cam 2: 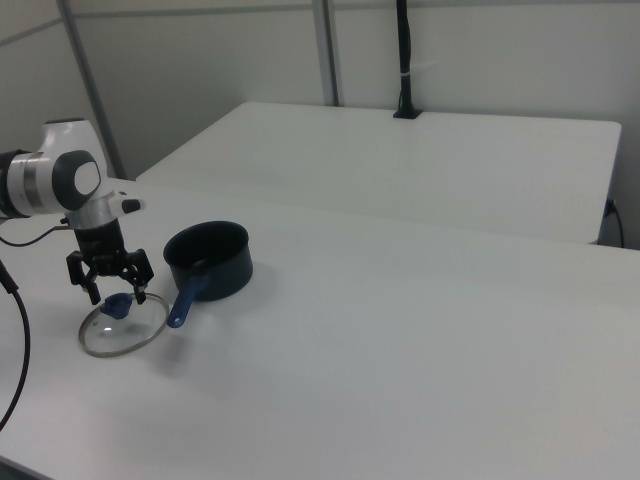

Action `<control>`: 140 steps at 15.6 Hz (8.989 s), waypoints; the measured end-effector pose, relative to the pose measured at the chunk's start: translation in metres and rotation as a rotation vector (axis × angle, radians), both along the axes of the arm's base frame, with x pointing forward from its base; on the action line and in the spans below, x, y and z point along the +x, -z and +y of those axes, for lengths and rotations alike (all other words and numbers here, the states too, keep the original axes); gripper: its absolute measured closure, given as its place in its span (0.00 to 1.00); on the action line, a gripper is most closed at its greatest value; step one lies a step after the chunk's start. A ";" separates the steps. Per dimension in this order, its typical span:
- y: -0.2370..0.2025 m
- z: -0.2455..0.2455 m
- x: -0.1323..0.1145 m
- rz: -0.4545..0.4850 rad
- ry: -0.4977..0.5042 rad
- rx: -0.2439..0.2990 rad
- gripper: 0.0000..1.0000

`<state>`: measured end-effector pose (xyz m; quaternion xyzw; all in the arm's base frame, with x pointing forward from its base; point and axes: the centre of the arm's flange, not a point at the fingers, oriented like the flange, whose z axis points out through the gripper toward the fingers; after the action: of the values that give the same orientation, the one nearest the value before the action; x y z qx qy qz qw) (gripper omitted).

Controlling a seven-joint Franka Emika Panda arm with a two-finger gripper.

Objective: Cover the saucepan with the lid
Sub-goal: 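Lower the open gripper around the blue knob of the lid, then close the gripper on the blue knob, then lift the glass lid off the table by its knob, then carry the lid over the black saucepan and lower it onto the rim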

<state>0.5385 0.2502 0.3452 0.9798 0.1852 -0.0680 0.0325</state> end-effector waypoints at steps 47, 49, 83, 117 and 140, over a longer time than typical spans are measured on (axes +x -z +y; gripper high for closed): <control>-0.008 -0.001 -0.006 -0.036 -0.004 -0.001 0.33; -0.018 -0.003 -0.007 -0.041 -0.001 0.000 0.35; 0.010 -0.004 -0.005 -0.031 -0.003 0.001 0.39; -0.133 -0.072 0.054 -0.166 0.180 0.092 0.39; -0.090 -0.083 0.146 -0.183 0.534 0.107 0.39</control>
<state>0.6844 0.1673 0.4349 0.9963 -0.0799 0.0243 -0.0215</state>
